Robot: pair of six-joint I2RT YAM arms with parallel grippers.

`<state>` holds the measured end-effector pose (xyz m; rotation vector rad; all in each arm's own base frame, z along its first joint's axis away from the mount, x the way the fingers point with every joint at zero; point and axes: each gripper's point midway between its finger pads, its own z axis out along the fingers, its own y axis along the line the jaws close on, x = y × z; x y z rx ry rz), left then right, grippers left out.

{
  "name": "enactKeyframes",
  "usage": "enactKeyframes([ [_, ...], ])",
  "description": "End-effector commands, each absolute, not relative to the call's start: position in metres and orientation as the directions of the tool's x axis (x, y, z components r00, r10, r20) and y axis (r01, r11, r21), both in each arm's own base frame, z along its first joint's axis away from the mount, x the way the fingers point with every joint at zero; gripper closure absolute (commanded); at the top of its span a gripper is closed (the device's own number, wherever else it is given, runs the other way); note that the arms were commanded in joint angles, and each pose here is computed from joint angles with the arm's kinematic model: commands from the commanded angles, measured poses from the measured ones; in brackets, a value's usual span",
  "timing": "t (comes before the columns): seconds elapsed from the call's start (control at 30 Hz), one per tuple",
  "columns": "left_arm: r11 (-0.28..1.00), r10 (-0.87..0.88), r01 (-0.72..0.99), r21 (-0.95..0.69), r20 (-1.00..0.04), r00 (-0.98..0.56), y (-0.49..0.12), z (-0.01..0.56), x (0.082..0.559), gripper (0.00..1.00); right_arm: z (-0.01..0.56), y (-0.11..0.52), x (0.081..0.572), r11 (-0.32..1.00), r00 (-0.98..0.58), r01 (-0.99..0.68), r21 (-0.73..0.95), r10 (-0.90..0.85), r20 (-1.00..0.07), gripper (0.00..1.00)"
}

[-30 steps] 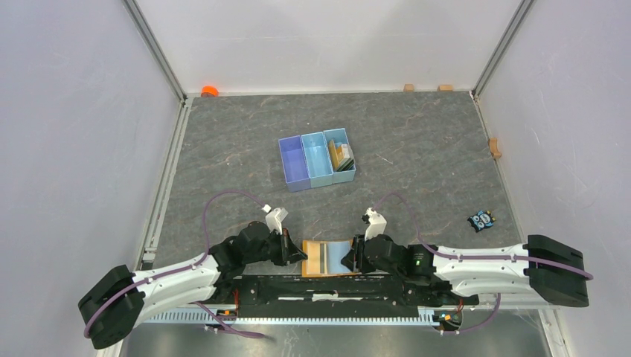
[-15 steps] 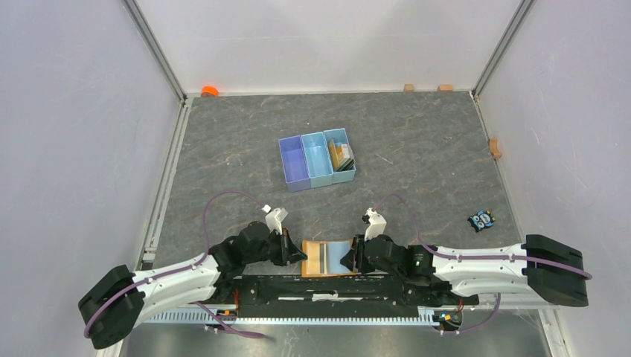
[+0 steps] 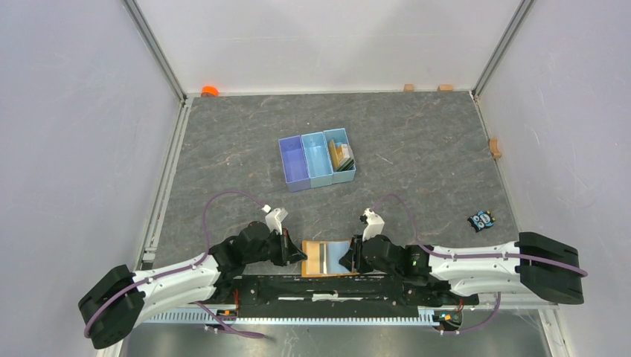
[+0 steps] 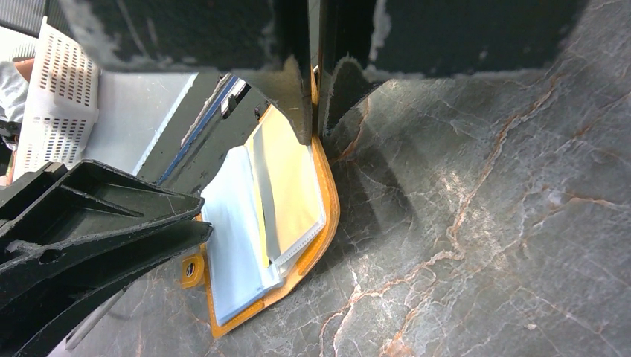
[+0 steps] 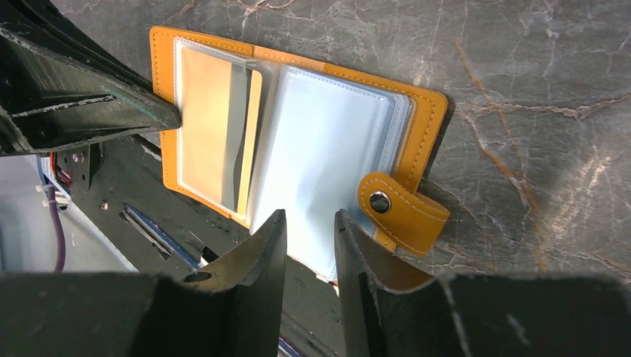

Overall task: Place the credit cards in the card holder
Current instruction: Turn over the card slot in the card holder.

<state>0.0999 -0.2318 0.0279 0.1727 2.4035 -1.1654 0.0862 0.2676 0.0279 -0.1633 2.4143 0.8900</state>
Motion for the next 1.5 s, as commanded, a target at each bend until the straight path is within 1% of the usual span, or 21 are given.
enactKeyframes([
  [0.0, 0.629, -0.104, 0.295, -0.719, -0.454, -0.885, -0.233, 0.031, 0.103, 0.98, 0.035, 0.271, 0.091, 0.786, -0.829, -0.29, 0.546, 0.078, -0.553, 0.65],
  [0.1, 0.629, -0.105, 0.294, -0.719, -0.454, -0.885, -0.233, 0.031, 0.102, 0.98, 0.032, 0.263, 0.092, 0.807, -0.827, -0.274, 0.524, 0.08, -0.557, 0.65],
  [1.47, 0.627, -0.111, 0.29, -0.723, -0.452, -0.885, -0.233, 0.031, 0.102, 0.98, 0.027, 0.255, 0.091, 0.816, -0.832, -0.262, 0.514, 0.079, -0.55, 0.65],
])
